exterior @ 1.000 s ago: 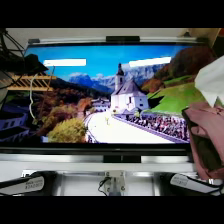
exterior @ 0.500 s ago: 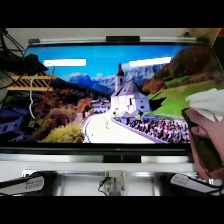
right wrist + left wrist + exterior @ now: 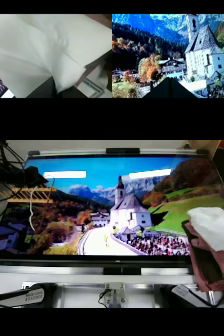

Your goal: Fold the shirts.

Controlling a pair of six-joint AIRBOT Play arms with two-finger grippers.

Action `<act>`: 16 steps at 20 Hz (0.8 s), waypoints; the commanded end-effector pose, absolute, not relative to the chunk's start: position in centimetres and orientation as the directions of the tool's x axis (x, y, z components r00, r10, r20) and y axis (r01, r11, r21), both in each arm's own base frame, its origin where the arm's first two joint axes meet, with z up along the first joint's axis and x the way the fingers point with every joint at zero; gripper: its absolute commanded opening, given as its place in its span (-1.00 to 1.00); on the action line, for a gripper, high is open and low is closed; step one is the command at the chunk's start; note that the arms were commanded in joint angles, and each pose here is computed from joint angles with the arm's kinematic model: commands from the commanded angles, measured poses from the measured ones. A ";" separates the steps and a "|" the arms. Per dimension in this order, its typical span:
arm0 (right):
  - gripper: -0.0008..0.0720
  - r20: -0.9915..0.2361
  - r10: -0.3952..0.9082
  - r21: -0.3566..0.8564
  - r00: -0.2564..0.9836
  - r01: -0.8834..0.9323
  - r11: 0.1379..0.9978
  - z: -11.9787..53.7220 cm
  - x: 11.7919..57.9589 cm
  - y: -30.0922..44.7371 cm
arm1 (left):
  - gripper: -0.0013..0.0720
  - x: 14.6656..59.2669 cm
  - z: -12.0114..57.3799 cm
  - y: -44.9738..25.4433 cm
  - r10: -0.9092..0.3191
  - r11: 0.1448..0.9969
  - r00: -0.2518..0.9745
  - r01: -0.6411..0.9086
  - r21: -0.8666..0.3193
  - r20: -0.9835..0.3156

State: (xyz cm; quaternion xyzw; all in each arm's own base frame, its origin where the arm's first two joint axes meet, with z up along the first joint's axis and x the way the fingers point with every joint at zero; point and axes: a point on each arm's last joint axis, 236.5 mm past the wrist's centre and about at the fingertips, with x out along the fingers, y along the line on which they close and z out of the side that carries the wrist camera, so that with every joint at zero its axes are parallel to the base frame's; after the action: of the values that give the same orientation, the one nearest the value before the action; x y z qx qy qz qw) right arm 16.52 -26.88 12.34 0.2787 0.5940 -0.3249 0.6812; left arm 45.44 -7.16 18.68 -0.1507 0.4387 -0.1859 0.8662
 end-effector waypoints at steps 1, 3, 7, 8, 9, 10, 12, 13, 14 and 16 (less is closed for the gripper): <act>-0.65 -0.997 -0.064 -0.066 -0.037 0.827 0.558 8.5 11.3 -26.2 | -0.89 45.4 18.7 -7.2 -0.454 0.885 0.546 0.190 -0.424 -0.704; 0.89 -0.996 -0.091 -0.071 -0.024 0.827 0.558 8.1 11.2 -27.1 | -0.89 45.4 18.7 -7.2 -0.454 0.885 0.546 0.190 -0.424 -0.704; 0.89 -0.967 -0.183 0.007 0.175 0.742 0.670 11.2 16.8 -28.2 | -0.89 45.5 18.6 -7.2 -0.455 0.886 0.545 0.192 -0.423 -0.704; 0.89 -0.934 -0.237 0.023 0.269 0.703 0.710 13.6 19.8 -28.5 | -0.90 45.4 18.6 -7.4 -0.456 0.887 0.543 0.217 -0.407 -0.705; 0.88 -0.886 -0.281 0.034 0.369 0.657 0.753 16.2 23.1 -28.4 | -0.90 45.4 18.2 -7.4 -0.434 0.900 0.538 0.225 -0.373 -0.723; 0.88 -0.826 -0.305 0.043 0.473 0.594 0.804 19.0 26.9 -27.3 | -0.90 45.1 17.1 -6.9 -0.358 0.933 0.523 0.225 -0.281 -0.773; 0.88 -0.735 -0.277 0.078 0.619 0.484 0.872 22.3 33.7 -22.8 | -0.90 44.4 14.2 -4.2 -0.075 0.987 0.470 0.163 0.002 -0.879; 0.88 -0.730 -0.223 0.101 0.646 0.425 0.900 22.2 36.2 -19.5 | -0.90 43.7 13.2 -3.1 0.071 0.976 0.430 0.158 0.152 -0.900; 0.88 -0.759 -0.142 0.131 0.635 0.362 0.923 20.9 38.4 -15.4 | -0.88 43.2 12.4 -3.1 0.149 0.955 0.393 0.182 0.236 -0.907; 0.88 -0.853 0.050 0.214 0.520 0.262 0.941 16.3 40.3 -7.8 | 0.65 42.2 10.2 -5.8 0.134 0.945 0.318 0.245 0.217 -0.939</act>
State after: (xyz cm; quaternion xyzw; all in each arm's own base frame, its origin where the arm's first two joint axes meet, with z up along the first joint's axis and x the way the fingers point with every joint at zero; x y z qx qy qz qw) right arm 36.21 -17.30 18.27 0.1423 0.4504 -0.1528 0.8681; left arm 43.45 -6.59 12.17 0.0750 0.5423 -0.0888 0.8321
